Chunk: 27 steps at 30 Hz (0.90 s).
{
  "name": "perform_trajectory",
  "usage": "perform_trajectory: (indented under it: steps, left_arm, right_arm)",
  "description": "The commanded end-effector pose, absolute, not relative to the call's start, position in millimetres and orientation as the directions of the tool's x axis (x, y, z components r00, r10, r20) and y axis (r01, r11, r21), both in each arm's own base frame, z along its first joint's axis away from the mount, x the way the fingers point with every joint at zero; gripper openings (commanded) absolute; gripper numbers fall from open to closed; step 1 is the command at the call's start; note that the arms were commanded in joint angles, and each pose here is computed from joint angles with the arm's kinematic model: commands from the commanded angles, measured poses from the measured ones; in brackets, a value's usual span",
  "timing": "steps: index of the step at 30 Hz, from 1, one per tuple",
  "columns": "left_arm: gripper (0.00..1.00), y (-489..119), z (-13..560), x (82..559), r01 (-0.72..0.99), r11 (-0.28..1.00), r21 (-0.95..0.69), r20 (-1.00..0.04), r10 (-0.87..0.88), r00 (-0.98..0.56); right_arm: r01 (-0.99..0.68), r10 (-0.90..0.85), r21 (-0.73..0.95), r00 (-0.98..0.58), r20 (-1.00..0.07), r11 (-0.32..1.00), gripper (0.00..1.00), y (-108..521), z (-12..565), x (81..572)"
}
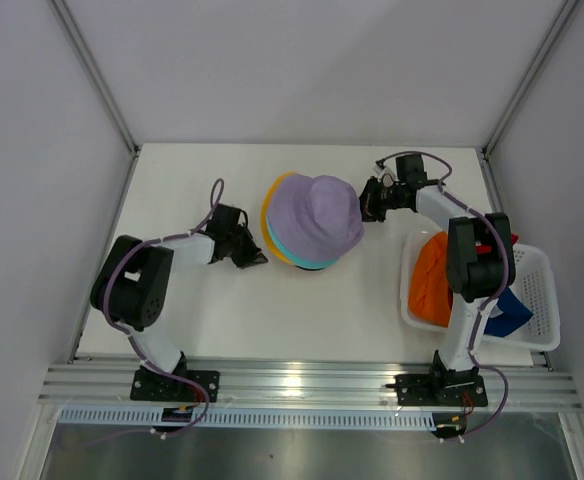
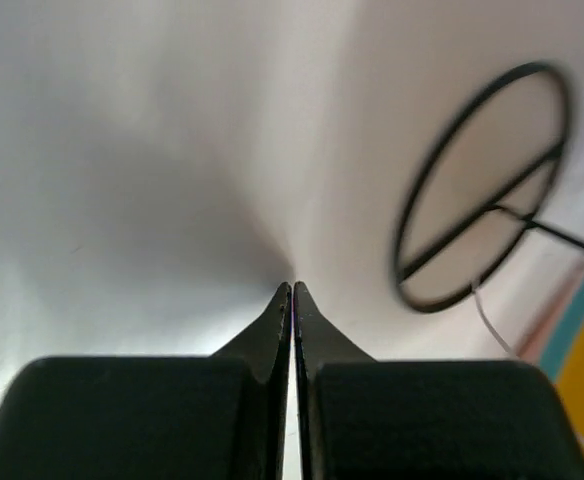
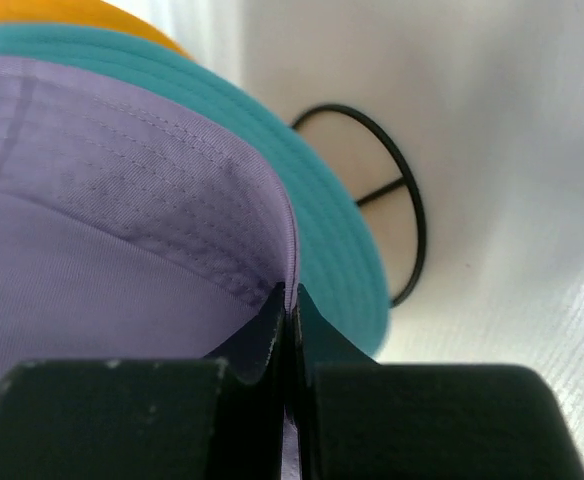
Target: Stack the hats
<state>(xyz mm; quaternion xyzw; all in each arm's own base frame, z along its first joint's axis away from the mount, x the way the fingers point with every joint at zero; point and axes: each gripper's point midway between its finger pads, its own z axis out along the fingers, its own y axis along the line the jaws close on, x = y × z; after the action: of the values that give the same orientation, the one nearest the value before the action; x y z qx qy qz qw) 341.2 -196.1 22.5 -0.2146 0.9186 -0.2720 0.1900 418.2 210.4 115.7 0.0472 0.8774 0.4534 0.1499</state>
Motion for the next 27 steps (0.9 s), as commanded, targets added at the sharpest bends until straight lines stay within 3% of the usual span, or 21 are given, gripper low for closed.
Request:
perform_trajectory:
  steps: [1, 5, 8, 9, 12, 16, 17, 18, 20, 21, 24, 27]
  left_arm:
    - [0.01, -184, 25, 331, -0.280, 0.806, -0.522, -0.279, -0.472, -0.837]
    - [0.01, -178, 33, 323, -0.264, 0.812, -0.520, -0.302, -0.465, -0.832]
    - [0.01, -174, 52, 320, -0.226, 0.817, -0.530, -0.354, -0.455, -0.817]
    - [0.01, -174, 68, 322, -0.199, 0.815, -0.544, -0.387, -0.454, -0.803]
    - [0.01, -166, 91, 323, -0.166, 0.836, -0.523, -0.444, -0.433, -0.784]
    - [0.04, -161, 162, 330, -0.026, 0.833, -0.552, -0.592, -0.414, -0.692]
    - [0.07, -166, 178, 330, 0.021, 0.819, -0.574, -0.610, -0.410, -0.678]
    - [0.20, -166, 191, 329, 0.051, 0.810, -0.584, -0.630, -0.413, -0.658]
    - [0.36, -170, 226, 330, 0.129, 0.782, -0.609, -0.673, -0.424, -0.606]
    - [0.52, -172, 236, 330, 0.156, 0.771, -0.617, -0.682, -0.425, -0.595]
    - [0.76, -188, 262, 335, 0.258, 0.714, -0.651, -0.697, -0.428, -0.575]
    - [0.82, -204, 272, 346, 0.309, 0.665, -0.680, -0.685, -0.427, -0.591]
  right_arm:
    - [0.013, 0.197, 0.715, -0.965, -0.175, 0.699, 0.02, 198, 75, 406]
    - [-0.033, 0.178, 0.713, -0.959, -0.220, 0.700, 0.10, 200, 98, 405]
    - [-0.071, 0.178, 0.709, -0.946, -0.270, 0.701, 0.30, 197, 125, 406]
    - [-0.086, 0.178, 0.711, -0.940, -0.289, 0.698, 0.41, 197, 134, 409]
    - [-0.112, 0.170, 0.701, -0.932, -0.321, 0.704, 0.58, 194, 156, 407]
    - [-0.126, 0.184, 0.649, -0.903, -0.388, 0.750, 0.66, 179, 186, 416]
    - [-0.108, 0.191, 0.635, -0.903, -0.384, 0.765, 0.67, 172, 189, 415]
    - [-0.104, 0.200, 0.619, -0.894, -0.401, 0.778, 0.68, 166, 195, 416]
    - [-0.061, 0.231, 0.569, -0.874, -0.428, 0.820, 0.70, 145, 204, 422]
    - [-0.042, 0.242, 0.545, -0.865, -0.439, 0.837, 0.71, 136, 206, 424]
    - [0.013, 0.265, 0.459, -0.832, -0.488, 0.888, 0.78, 108, 220, 431]
    - [-0.009, 0.279, 0.491, -0.814, -0.510, 0.871, 0.79, 109, 237, 430]
